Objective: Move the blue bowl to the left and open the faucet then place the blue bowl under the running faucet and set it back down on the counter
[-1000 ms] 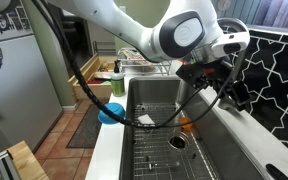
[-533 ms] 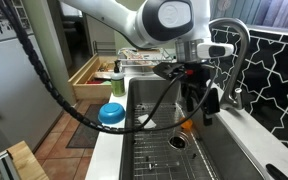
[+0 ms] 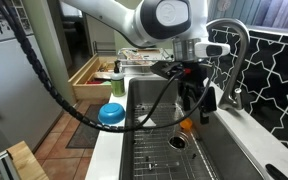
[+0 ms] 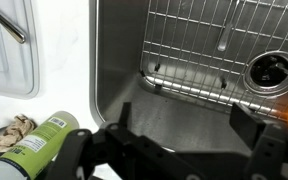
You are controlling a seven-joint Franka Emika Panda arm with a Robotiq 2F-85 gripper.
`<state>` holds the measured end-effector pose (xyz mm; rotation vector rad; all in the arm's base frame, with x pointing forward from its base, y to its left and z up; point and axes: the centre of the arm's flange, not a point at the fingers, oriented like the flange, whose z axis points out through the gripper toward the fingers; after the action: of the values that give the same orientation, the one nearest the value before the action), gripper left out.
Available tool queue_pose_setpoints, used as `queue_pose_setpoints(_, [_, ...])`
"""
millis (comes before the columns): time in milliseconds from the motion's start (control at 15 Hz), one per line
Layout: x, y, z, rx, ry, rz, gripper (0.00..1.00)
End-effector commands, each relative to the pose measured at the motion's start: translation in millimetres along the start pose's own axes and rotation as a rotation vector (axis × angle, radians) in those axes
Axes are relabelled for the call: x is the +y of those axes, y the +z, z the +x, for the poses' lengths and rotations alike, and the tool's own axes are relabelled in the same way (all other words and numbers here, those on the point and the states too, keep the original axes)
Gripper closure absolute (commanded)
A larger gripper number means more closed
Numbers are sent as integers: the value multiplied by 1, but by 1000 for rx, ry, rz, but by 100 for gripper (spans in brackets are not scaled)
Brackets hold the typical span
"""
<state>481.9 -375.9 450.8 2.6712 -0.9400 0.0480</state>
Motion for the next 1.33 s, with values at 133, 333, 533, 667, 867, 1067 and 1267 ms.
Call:
queue_pose_setpoints(133, [-18, -30, -80, -72, -299, 34, 0])
queue_pose_setpoints(333, [-23, -46, -119, -92, -462, 65, 0])
queue_pose_setpoints(533, [-34, -56, -151, -69, -619, 120, 0])
queue_pose_setpoints(667, [-41, -58, -170, -56, -723, 148, 0])
queue_pose_setpoints(867, [-58, -57, -192, -44, -888, 175, 0])
queue_pose_setpoints(1067, [-65, -57, -180, -47, -889, 154, 0])
queue_pose_setpoints(1267, [-69, -57, -187, -45, -923, 158, 0])
